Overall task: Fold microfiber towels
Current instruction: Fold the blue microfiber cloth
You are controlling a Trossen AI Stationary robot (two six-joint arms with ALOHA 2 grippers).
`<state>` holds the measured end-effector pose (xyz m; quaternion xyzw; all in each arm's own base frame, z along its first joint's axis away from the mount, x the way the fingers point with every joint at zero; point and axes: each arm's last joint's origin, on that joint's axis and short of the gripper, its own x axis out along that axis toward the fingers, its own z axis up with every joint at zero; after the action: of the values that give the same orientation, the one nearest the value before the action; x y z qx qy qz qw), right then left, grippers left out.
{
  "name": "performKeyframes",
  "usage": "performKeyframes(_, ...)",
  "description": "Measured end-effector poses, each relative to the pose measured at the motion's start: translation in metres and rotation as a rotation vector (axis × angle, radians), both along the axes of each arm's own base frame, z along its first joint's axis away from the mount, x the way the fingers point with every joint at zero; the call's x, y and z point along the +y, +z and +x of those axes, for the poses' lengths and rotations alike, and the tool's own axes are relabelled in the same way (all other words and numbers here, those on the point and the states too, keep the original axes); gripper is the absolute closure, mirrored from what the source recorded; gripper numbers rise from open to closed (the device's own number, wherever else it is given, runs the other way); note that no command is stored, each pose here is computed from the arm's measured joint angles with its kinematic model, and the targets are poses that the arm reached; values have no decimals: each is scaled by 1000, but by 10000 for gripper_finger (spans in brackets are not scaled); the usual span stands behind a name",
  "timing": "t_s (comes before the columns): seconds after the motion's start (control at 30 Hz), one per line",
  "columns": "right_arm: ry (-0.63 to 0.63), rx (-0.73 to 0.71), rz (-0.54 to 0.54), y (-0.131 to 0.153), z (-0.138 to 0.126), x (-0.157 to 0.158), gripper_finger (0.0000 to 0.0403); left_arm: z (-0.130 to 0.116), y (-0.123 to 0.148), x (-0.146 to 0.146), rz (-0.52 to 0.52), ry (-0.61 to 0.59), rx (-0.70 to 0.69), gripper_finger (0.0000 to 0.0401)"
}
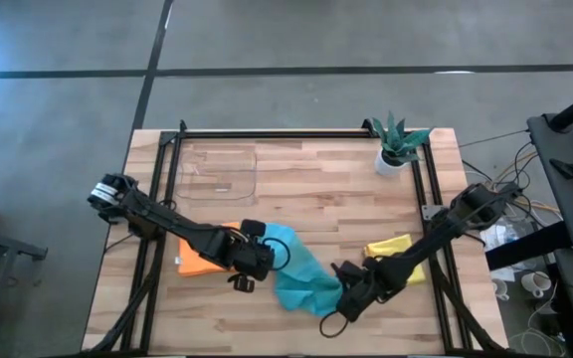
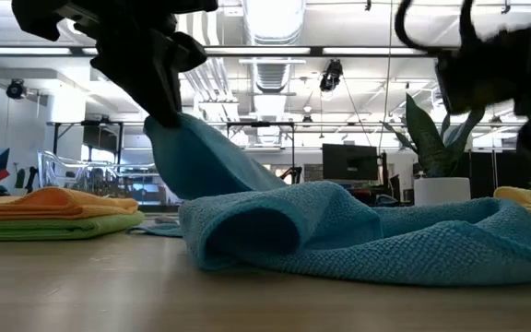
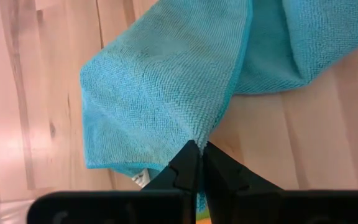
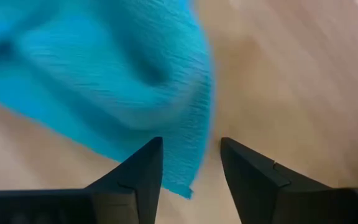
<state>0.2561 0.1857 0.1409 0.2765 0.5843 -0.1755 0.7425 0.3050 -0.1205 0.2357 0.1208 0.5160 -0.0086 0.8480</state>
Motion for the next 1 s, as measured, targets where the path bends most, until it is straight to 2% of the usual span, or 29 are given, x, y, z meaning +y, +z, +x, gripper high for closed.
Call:
performKeyframes(0.23,-57,44,7,-1,-1,-1,261,0,0,0,4,-5,1,400)
performKeyframes(0.37,14,-2,103,6,8,8,279,0,0,1,8,-4,0,400)
performKeyframes(0.47,59,-28,114,10,11,10,296,0,0,1,8,-2,0,400)
performKeyframes(0.73,51,-3,120,3,7,8,385,1,0,2,30,13,-10,400)
performKeyframes(0.87,56,9,139,2,6,9,393,1,0,2,33,19,-13,400)
performKeyframes(1.0,122,22,115,8,5,12,394,1,0,2,26,30,-18,400)
